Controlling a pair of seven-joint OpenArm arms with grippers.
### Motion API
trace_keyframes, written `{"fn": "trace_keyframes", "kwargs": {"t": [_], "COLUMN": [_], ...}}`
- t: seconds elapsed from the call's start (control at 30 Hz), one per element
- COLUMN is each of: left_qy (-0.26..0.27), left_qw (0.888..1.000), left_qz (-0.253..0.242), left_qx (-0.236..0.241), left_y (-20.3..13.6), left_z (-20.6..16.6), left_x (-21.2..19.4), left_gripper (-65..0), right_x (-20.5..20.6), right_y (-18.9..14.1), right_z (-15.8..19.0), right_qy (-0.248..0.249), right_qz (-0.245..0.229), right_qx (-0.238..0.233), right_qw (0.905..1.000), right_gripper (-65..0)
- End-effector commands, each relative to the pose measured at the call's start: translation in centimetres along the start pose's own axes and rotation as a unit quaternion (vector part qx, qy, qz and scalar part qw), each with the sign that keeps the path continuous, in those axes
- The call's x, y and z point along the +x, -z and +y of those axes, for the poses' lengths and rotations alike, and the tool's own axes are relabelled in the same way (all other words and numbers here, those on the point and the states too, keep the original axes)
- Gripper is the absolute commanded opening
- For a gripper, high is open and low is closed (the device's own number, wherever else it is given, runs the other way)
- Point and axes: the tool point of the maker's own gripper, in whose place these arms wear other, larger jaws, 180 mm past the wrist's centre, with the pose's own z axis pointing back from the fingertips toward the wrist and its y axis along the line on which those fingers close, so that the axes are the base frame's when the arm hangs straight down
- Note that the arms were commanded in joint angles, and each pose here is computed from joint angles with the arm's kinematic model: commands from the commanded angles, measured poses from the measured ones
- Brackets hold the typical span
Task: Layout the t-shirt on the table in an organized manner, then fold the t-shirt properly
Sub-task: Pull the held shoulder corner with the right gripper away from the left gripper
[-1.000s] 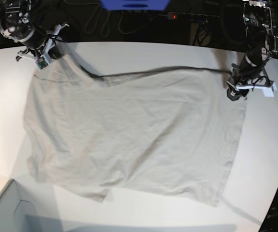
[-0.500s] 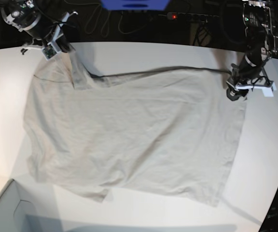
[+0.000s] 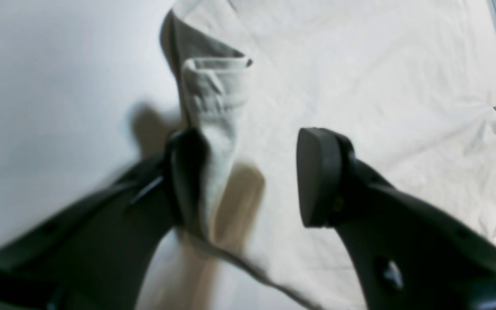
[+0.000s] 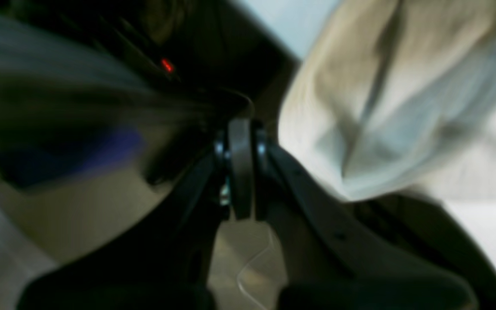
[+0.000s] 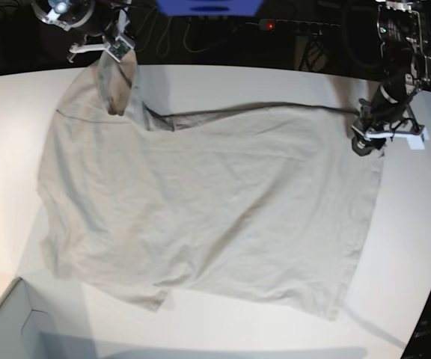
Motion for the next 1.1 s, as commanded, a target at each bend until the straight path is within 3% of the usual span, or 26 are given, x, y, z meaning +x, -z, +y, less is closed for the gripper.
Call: {"fn": "trace_keyframes", "kwargs": {"t": [0.0, 0.2, 0.5, 0.67, 0.87, 0.97, 1.07], "left_qy": [0.002, 0.002, 0.002, 0.003, 0.004, 0.004, 0.005], "left_qw": [1.000, 1.000, 1.000, 1.000, 1.000, 1.000, 1.000], "left_qz": [-0.016, -0.016, -0.016, -0.017, -0.017, -0.017, -0.017], "left_qx": [-0.011, -0.011, -0.011, -0.012, -0.012, -0.012, -0.012], "left_y": [-0.1, -0.1, -0.1, -0.1, -0.1, -0.2, -0.2], "left_z": [-0.6, -0.6, -0.6, -0.6, -0.6, -0.6, -0.7], "left_x": [1.3, 1.3, 1.3, 1.4, 1.4, 1.4, 1.4], "left_gripper": [-31.2, -31.2, -31.2, -31.2, -31.2, -31.2, -31.2], "right_x": [0.4, 0.4, 5.2, 9.7, 14.5, 15.2, 14.1], "right_y": [0.0, -0.3, -3.5, -3.5, -5.0, -4.4, -2.8], "right_z": [-0.2, -1.3, -0.9, -5.0, -11.7, -13.9, -15.6], "right_qy": [0.000, -0.011, -0.045, -0.039, -0.024, -0.019, -0.011], "right_qz": [-0.012, -0.011, -0.071, -0.121, -0.178, -0.168, -0.135], "right_qx": [0.001, -0.008, -0.034, -0.091, -0.176, -0.190, -0.185], "right_qw": [0.9999, 0.9998, 0.9959, 0.9876, 0.9679, 0.9671, 0.9733], "right_gripper": [-65.0, -65.0, -65.0, -65.0, -65.0, -65.0, -65.0]}}
